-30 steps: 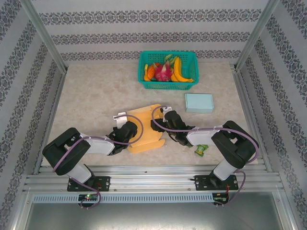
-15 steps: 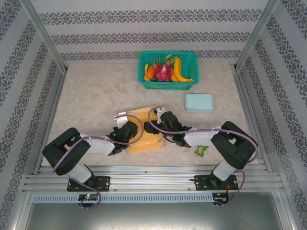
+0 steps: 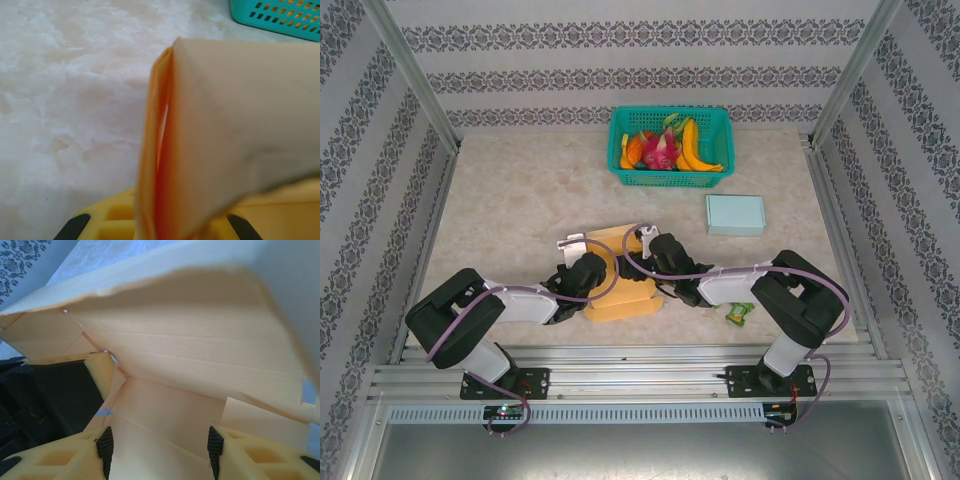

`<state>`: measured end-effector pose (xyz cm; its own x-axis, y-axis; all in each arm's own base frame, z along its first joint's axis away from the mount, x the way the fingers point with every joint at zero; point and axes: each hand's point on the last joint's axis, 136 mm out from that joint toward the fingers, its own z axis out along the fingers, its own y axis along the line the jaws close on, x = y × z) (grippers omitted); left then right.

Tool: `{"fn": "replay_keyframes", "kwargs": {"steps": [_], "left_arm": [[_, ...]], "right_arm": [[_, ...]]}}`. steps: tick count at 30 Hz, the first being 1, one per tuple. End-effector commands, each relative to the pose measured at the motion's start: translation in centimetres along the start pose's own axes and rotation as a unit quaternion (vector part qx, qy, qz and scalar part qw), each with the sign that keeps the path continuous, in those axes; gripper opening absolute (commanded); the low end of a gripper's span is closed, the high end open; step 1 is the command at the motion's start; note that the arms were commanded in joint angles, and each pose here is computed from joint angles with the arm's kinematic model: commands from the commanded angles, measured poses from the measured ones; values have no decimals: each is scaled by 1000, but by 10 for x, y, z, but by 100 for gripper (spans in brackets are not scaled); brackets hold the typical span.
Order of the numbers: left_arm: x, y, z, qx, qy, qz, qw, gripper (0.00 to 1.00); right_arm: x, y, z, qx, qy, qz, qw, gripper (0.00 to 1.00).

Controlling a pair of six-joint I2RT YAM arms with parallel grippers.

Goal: Fold the paper box

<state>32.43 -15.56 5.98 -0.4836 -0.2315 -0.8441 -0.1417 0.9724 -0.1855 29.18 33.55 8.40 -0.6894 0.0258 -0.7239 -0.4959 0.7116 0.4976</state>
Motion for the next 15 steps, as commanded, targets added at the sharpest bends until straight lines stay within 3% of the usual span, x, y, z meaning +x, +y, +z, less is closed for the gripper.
{"fn": "replay_keyframes", "kwargs": {"steps": [1, 15], "left_arm": [[-9, -10, -6, 18, -14, -15, 1000, 0], [-9, -7, -5, 5, -12, -10, 1000, 0]], "right_arm": [[-2, 6, -4, -2, -12, -6, 1000, 54], [-4, 11, -37, 5, -27, -40, 999, 55]]}}
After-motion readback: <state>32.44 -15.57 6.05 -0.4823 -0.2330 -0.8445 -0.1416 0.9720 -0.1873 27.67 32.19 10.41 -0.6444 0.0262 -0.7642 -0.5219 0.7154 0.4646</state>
